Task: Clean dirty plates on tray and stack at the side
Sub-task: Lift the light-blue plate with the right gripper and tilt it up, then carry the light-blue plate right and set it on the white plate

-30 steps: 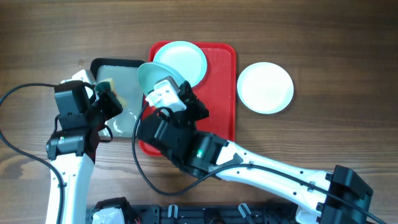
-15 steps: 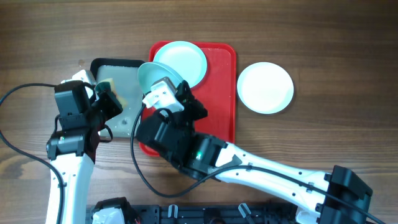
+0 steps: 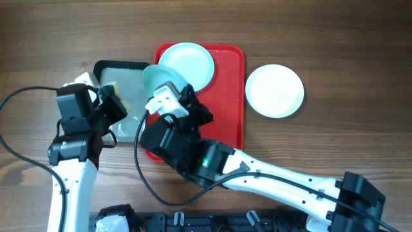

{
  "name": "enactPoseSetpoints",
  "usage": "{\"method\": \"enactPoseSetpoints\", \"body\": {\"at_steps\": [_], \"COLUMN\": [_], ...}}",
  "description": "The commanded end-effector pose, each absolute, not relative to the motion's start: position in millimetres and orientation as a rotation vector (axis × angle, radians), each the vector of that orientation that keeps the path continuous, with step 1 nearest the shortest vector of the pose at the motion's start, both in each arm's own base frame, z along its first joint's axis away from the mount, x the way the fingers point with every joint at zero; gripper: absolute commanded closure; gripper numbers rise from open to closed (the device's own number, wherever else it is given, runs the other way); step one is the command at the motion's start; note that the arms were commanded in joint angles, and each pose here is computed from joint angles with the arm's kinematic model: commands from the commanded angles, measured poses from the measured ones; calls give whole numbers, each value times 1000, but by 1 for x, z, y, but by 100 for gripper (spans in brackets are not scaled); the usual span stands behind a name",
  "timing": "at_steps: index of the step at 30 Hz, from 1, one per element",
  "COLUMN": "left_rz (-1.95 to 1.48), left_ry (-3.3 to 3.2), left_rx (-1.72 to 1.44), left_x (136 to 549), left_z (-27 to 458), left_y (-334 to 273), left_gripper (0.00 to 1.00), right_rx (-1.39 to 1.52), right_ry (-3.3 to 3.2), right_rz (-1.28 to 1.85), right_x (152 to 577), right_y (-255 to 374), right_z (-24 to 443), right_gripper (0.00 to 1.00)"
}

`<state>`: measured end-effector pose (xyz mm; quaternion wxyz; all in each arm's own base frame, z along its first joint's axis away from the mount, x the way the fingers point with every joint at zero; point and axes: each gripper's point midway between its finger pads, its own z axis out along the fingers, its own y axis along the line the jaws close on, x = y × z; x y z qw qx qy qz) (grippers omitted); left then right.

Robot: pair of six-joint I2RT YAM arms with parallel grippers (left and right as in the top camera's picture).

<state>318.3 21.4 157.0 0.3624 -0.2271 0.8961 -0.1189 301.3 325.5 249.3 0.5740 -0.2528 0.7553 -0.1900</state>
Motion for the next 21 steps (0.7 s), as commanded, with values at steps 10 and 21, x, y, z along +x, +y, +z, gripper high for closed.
{"method": "enactPoseSetpoints", "body": {"at_steps": [10, 21], "left_rz": [-287, -287], "left_ry": [2314, 2314], "left_rx": [-583, -583], "left_x": [318, 317], "left_z": [154, 153], "left_y": [24, 24], "left_gripper": [96, 96], "right_rx": [-575, -372], "right_ry": [2039, 2375], "right_rz": [-4, 362], "right_x": [305, 347], "right_y": [348, 304], "right_z": [198, 159], "right_gripper": [96, 96]}}
